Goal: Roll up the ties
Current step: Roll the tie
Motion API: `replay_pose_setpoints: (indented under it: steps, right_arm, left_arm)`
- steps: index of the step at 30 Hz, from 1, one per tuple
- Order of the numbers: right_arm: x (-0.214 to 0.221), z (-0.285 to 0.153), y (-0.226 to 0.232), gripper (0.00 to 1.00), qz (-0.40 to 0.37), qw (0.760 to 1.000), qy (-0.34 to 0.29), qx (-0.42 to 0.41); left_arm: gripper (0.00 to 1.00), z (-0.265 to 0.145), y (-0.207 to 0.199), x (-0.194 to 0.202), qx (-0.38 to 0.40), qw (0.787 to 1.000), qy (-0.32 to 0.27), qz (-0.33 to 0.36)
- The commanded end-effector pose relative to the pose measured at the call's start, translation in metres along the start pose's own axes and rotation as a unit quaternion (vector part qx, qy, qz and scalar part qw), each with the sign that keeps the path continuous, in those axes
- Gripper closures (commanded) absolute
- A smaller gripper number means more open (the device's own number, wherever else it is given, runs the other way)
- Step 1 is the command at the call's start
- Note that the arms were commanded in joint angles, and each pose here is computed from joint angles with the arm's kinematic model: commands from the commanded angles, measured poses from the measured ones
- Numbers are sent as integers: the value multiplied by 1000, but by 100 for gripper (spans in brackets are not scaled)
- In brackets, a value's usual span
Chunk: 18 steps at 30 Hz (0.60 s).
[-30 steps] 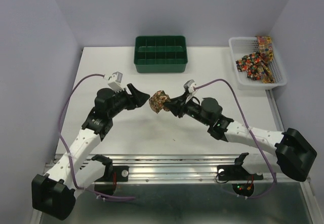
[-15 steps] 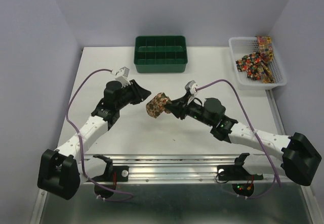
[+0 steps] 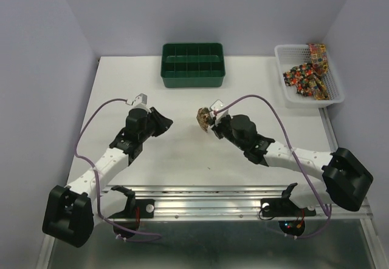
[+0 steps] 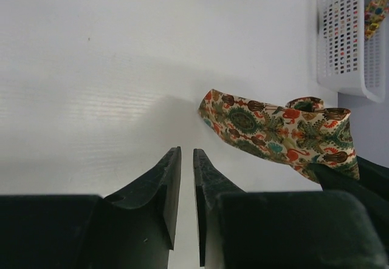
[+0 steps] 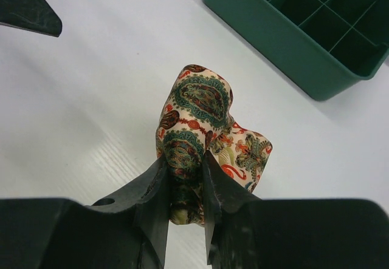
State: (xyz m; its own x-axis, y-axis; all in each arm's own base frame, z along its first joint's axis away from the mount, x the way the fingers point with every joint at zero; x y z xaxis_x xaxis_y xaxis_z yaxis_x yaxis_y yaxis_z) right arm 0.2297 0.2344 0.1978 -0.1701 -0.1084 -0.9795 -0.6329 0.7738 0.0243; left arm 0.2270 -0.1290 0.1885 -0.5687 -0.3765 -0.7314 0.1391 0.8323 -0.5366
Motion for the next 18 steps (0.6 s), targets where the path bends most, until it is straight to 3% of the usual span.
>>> replay_pose_setpoints:
  steps: [1, 6, 18]
  right_arm:
    - [-26, 17, -1, 99, -98, 995, -29, -21]
    - [1, 40, 15, 99, -154, 985, 8, -79]
    - [45, 51, 60, 99, -197, 945, 35, -259]
  left_arm:
    - [76, 10, 7, 9, -7, 1000, 7, -16]
    - [79, 14, 17, 24, -23, 999, 24, -32]
    - [79, 10, 43, 54, -74, 994, 46, -63]
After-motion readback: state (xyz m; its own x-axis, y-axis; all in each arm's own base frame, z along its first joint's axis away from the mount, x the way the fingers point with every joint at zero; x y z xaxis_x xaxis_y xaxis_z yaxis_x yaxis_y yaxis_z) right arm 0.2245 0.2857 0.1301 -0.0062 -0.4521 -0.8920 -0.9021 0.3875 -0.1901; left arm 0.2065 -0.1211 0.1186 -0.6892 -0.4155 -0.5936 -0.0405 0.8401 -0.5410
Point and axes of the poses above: each gripper's point midway between its finger pads, its own z axis out along the fingers, its own y axis along the line the jaws close on, x = y × z, the point moved 9 cm from there along -z, back along the fingers, and after that the axes turned 12 degrees about z, right-handed, at the moved point
